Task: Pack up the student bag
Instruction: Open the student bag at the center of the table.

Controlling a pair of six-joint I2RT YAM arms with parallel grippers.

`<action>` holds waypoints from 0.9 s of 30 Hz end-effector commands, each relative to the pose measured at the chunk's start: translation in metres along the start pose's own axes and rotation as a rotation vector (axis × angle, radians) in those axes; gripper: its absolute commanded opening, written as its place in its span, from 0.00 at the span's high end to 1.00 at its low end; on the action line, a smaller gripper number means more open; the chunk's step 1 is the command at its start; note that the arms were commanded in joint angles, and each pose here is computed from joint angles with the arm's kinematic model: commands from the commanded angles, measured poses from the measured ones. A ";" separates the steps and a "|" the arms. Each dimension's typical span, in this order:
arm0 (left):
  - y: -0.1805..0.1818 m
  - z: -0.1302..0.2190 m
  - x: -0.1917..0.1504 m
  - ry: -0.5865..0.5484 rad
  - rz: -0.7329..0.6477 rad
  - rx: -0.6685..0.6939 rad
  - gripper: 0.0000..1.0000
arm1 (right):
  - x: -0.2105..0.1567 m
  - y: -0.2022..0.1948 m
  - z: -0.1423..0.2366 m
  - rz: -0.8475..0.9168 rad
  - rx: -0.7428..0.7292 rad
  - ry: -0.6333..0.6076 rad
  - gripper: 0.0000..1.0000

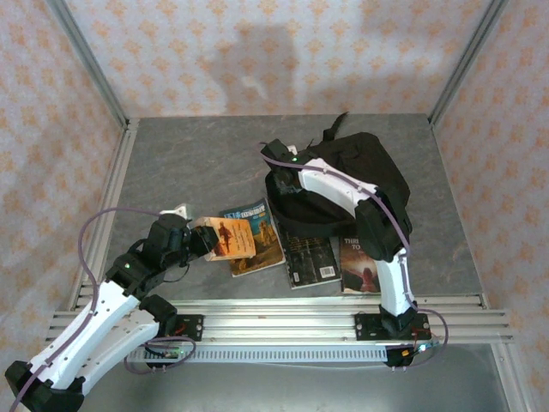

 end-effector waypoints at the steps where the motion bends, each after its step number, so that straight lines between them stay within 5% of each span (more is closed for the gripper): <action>1: -0.001 -0.002 0.003 -0.028 -0.013 -0.014 1.00 | 0.004 -0.016 0.014 -0.042 -0.009 -0.039 0.72; 4: -0.002 -0.002 0.005 -0.032 -0.011 -0.016 1.00 | 0.014 -0.026 0.041 -0.077 0.031 -0.122 1.00; 10: -0.016 0.000 0.019 -0.061 -0.017 -0.072 1.00 | 0.027 -0.043 0.084 -0.090 0.100 -0.202 1.00; 22: -0.076 0.010 0.076 -0.177 -0.085 -0.328 1.00 | 0.027 -0.080 0.110 -0.194 0.492 -0.111 1.00; 27: -0.080 -0.009 0.085 -0.168 -0.075 -0.294 1.00 | 0.028 -0.093 0.120 -0.238 0.587 -0.123 1.00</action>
Point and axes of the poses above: each hand's point on the last joint's axis, 136 mm out from that joint toward the fingers, its own z axis back along the fingers, its own y axis along the line the jaws close on, x = y × z, the point moved 9 cm from there along z, back along the fingers, and after that the axes turned 12 degrees about -z, right-handed, at the moved point
